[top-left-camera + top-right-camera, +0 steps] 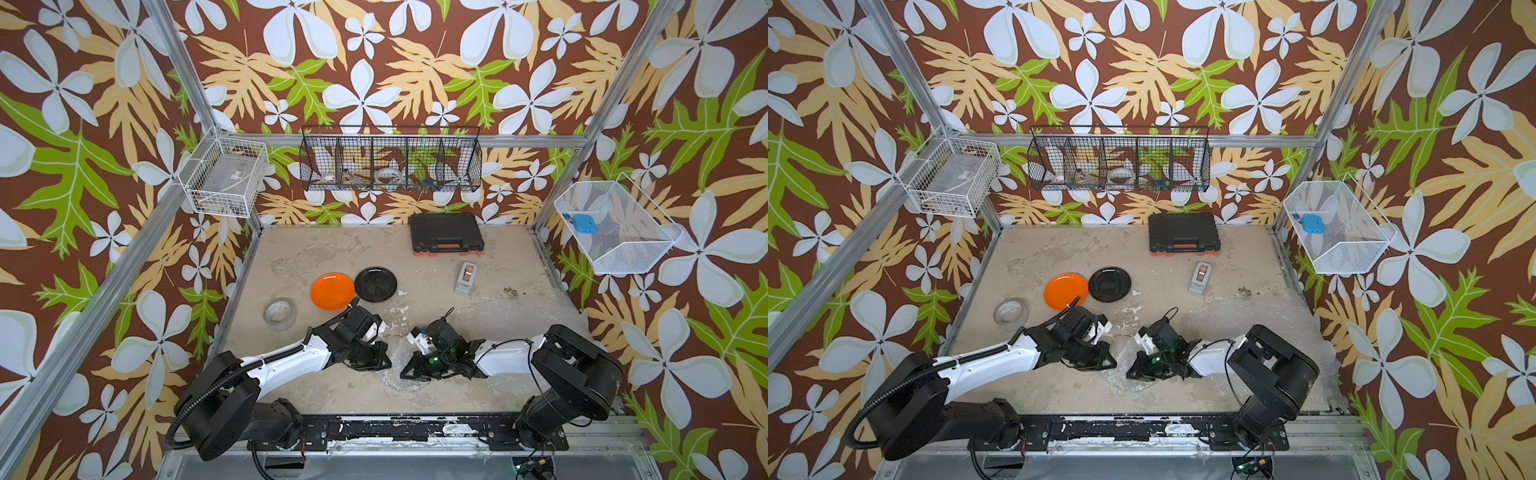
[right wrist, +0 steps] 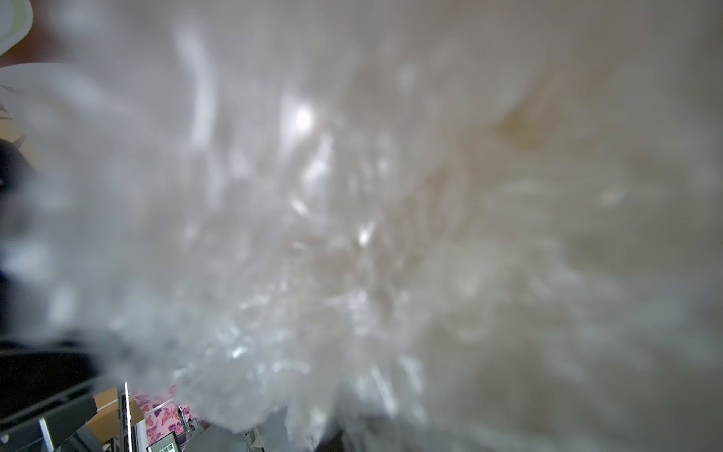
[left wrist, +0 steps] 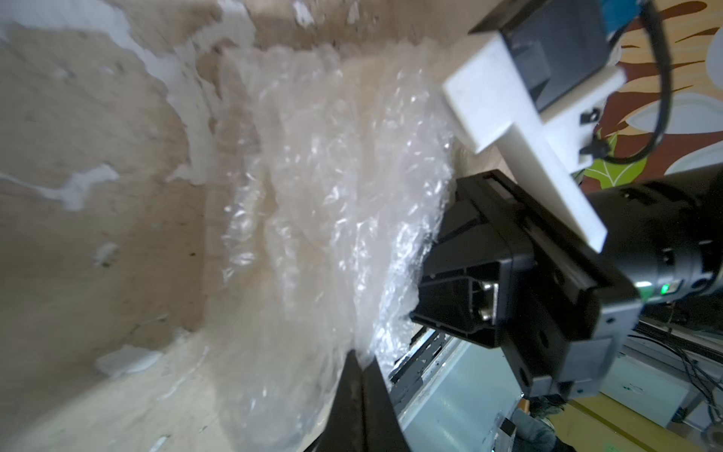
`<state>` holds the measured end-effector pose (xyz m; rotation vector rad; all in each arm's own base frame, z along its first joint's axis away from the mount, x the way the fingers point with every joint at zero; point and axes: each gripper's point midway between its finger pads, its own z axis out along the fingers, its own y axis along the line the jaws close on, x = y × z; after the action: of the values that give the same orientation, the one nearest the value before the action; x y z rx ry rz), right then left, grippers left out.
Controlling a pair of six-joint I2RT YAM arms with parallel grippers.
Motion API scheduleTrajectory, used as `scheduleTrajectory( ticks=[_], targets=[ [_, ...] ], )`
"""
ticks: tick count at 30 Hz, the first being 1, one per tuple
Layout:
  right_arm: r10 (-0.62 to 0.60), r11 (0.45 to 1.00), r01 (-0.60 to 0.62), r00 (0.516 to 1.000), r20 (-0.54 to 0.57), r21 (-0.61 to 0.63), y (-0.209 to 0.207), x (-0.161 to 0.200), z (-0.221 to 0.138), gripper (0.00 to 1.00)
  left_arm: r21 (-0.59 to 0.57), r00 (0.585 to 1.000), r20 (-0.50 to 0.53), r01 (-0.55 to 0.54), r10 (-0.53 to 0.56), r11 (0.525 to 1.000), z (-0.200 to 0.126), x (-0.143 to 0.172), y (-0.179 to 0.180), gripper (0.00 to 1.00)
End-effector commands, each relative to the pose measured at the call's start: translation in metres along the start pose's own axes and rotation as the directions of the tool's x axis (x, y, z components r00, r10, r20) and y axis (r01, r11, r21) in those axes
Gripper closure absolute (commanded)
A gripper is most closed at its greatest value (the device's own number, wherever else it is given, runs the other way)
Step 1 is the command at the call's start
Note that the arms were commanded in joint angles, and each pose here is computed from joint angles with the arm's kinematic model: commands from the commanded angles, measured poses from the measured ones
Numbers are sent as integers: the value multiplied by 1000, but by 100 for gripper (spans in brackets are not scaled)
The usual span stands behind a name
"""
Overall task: Wrap dinner plates in bubble wrap
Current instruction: Wrap the plate in the bubble wrap.
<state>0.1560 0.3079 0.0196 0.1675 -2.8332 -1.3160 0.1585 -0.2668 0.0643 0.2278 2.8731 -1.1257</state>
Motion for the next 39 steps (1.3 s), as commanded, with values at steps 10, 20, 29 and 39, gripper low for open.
scheduleTrajectory(
  ticks=[10, 20, 29, 39],
  targets=[
    [47, 997, -50, 998, 41, 62, -12, -7, -2, 100, 72, 984, -174, 58, -45, 996, 42, 52, 14, 100],
    [-21, 983, 4, 996, 87, 184, -2, -14, -34, 79, -262, 973, -202, 60, -116, 963, 53, 70, 94, 100],
    [-5, 985, -6, 998, 64, 170, -8, 4, -44, 89, -259, 975, -191, 60, -112, 964, 53, 64, 88, 100],
    [41, 995, -40, 999, -13, 95, -19, 15, -19, 100, -35, 996, -92, 6, -9, 999, 26, 16, -5, 100]
  ],
)
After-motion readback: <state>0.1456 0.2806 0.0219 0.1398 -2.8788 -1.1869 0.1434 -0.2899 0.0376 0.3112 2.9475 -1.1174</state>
